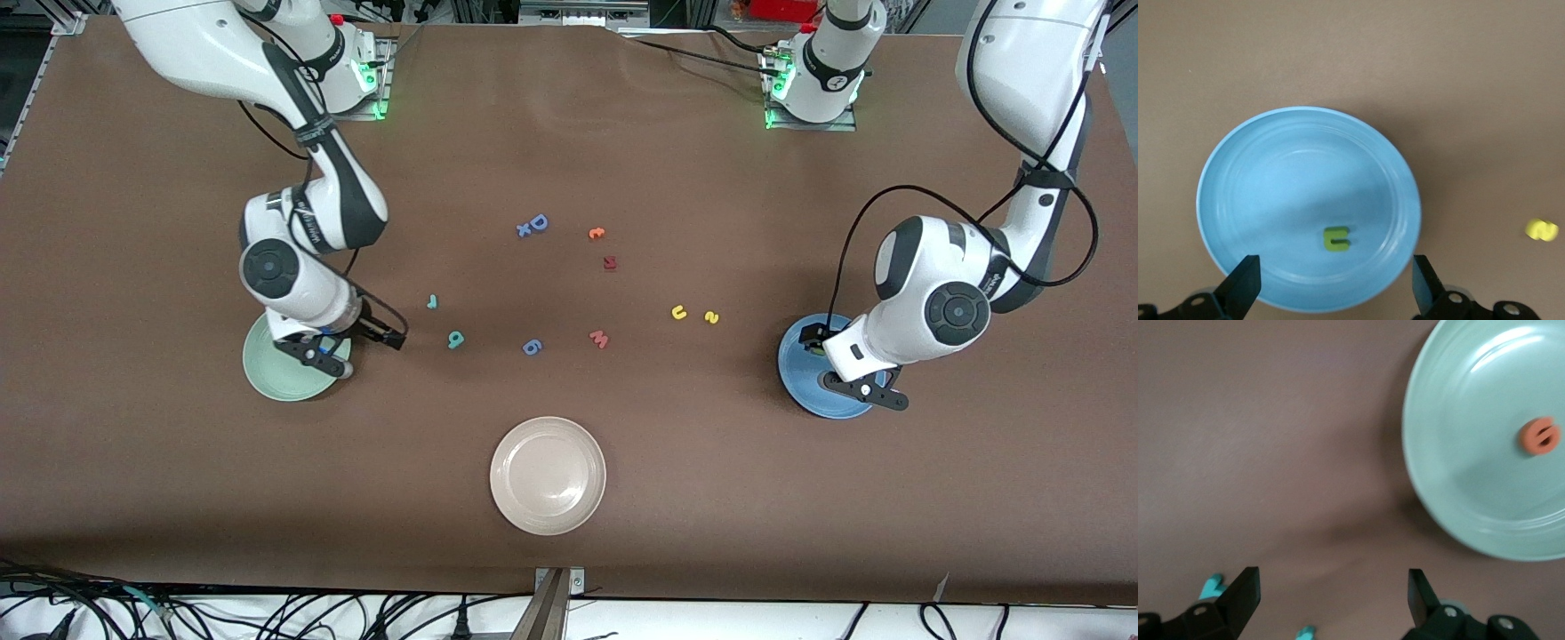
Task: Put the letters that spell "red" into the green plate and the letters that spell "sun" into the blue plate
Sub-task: 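Grasp the teal r with the right gripper while the left gripper moves back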
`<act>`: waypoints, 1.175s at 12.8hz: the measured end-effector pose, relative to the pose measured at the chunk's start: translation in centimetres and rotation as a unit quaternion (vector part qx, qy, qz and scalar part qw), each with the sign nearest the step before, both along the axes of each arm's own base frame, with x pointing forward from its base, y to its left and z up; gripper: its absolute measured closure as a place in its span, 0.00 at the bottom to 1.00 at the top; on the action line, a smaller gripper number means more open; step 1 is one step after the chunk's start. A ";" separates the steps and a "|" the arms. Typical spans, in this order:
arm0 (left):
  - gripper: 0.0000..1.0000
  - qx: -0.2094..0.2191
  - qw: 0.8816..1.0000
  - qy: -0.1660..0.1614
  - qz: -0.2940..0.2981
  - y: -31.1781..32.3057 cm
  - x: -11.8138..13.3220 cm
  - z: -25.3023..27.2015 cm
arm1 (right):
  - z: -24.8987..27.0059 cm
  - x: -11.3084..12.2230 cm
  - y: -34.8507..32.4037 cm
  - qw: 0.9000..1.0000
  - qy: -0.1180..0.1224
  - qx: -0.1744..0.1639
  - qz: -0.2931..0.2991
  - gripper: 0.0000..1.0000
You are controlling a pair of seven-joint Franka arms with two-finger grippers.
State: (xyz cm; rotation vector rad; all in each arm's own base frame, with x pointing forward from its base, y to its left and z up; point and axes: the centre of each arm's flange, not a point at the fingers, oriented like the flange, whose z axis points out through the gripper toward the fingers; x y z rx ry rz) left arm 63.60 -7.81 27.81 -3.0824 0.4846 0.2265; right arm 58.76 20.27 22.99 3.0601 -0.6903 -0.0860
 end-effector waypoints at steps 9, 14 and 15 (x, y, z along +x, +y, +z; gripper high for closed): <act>0.00 -0.004 1.000 0.015 0.008 -5.1 0.2 4.5 | -5.2 -5.5 5.5 1.000 -0.022 0.021 -0.002 0.03; 0.00 -0.037 0.997 0.037 0.058 -13.2 -2.1 1.3 | -5.5 -8.0 5.7 0.999 -0.021 0.025 0.007 0.18; 0.00 -0.036 0.996 0.043 0.063 -14.6 -2.8 -0.4 | -5.4 -8.1 5.5 0.999 -0.021 0.024 0.007 0.29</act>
